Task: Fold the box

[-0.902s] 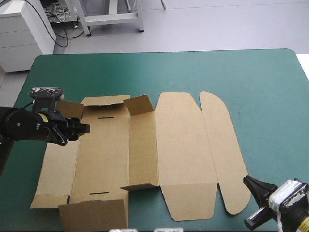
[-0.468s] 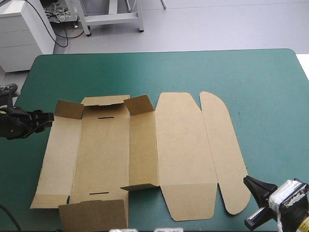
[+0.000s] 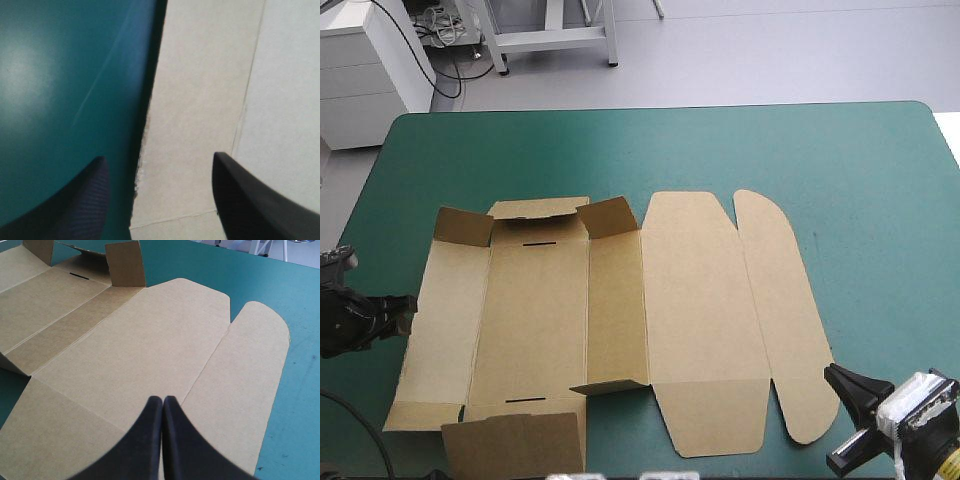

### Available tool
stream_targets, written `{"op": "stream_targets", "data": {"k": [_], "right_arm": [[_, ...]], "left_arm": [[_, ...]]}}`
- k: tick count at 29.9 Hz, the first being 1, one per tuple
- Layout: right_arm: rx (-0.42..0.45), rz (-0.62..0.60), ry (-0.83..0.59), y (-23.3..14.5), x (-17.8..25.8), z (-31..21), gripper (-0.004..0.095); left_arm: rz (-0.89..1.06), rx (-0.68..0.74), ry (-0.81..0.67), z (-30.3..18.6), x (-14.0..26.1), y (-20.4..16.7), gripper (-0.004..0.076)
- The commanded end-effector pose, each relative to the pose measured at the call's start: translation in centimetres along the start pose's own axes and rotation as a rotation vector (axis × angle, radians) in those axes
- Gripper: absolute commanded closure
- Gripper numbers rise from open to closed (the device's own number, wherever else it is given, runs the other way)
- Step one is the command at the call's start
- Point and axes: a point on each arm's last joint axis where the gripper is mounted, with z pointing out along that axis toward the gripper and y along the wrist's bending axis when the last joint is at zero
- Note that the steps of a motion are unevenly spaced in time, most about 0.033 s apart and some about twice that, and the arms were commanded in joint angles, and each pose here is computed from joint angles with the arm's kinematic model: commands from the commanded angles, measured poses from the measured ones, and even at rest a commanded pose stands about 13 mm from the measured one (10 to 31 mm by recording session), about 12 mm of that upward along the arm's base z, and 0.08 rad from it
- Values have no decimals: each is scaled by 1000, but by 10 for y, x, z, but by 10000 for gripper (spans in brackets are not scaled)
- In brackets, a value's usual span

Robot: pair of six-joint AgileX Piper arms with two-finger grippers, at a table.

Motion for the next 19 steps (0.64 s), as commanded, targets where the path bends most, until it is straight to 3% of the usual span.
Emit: {"op": "stream_targets", "data": {"k": [1,19], "right_arm": [[8,-8,-89,-1,-14,-2,924],[8,-8,-89,-1,-14,-2,924]], "left_arm": [[9,32,7,-4,1,0,300],[67,92,180,40,-16,17,300]]}}
